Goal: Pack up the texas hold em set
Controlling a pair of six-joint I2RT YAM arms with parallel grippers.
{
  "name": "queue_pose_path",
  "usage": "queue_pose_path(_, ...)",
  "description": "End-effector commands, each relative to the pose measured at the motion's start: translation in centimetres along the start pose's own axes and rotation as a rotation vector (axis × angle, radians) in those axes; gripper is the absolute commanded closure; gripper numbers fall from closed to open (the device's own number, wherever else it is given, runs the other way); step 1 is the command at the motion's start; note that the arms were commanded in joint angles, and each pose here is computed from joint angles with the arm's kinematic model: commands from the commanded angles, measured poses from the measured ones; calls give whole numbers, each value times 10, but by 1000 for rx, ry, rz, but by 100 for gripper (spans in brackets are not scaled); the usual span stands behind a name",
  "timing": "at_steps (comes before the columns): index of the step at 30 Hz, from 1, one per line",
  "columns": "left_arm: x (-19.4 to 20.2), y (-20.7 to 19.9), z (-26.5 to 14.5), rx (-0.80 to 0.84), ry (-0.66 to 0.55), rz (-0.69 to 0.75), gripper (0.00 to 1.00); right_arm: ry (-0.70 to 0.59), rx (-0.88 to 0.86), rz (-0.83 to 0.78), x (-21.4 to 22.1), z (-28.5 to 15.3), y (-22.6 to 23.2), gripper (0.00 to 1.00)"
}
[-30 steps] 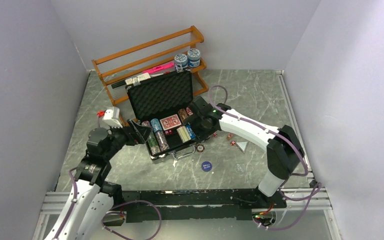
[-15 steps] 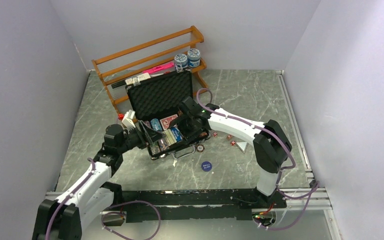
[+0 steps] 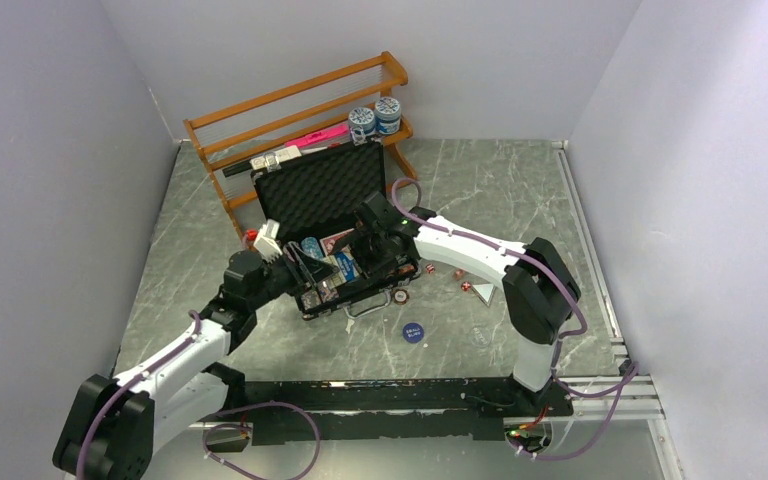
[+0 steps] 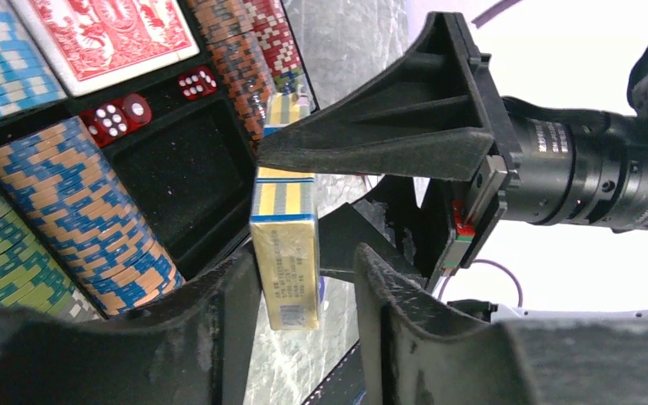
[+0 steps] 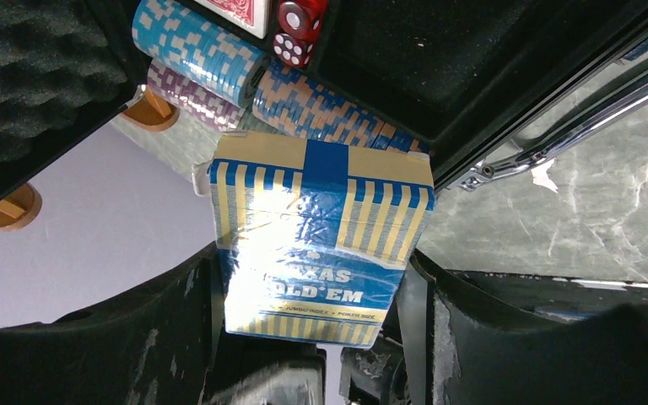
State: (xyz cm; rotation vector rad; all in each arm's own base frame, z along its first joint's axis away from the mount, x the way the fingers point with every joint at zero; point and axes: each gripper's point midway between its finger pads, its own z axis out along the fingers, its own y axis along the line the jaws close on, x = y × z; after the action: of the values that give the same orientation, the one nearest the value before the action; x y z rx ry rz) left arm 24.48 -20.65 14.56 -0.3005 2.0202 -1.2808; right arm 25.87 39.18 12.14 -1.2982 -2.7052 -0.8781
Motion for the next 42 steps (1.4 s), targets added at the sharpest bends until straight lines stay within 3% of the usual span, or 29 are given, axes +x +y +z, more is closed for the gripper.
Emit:
queue_pose_path(1,-16,-14,4,15,-59,28,57,60,-97,-3,16,-17,23,39)
queue_pose_path(5,-21,-22,5,53,-83,42,87,30,-131,-51,12,-21,27,22)
queue_pose_path(6,-24,-23,5,54,-94,49,93,11,-124,-68,9,-23,24,11)
queue_pose_path(8,-28,-27,5,60,-109,55,95,-37,-97,-95,1,-25,16,1)
queue_pose_path(16,-35,-31,6,54,-138,0,95,-254,-42,-125,-53,-60,-28,0)
queue_pose_path(24,-21,-14,17,-42,-58,-81,95,-438,-63,-204,-141,-105,-77,2)
queue_pose_path(31,-7,5,30,-160,11,-120,95,-573,-106,-189,-172,-142,-97,4)
queue_pose_path(42,14,16,55,-204,108,-162,95,-503,-91,-221,-168,-135,-92,10)
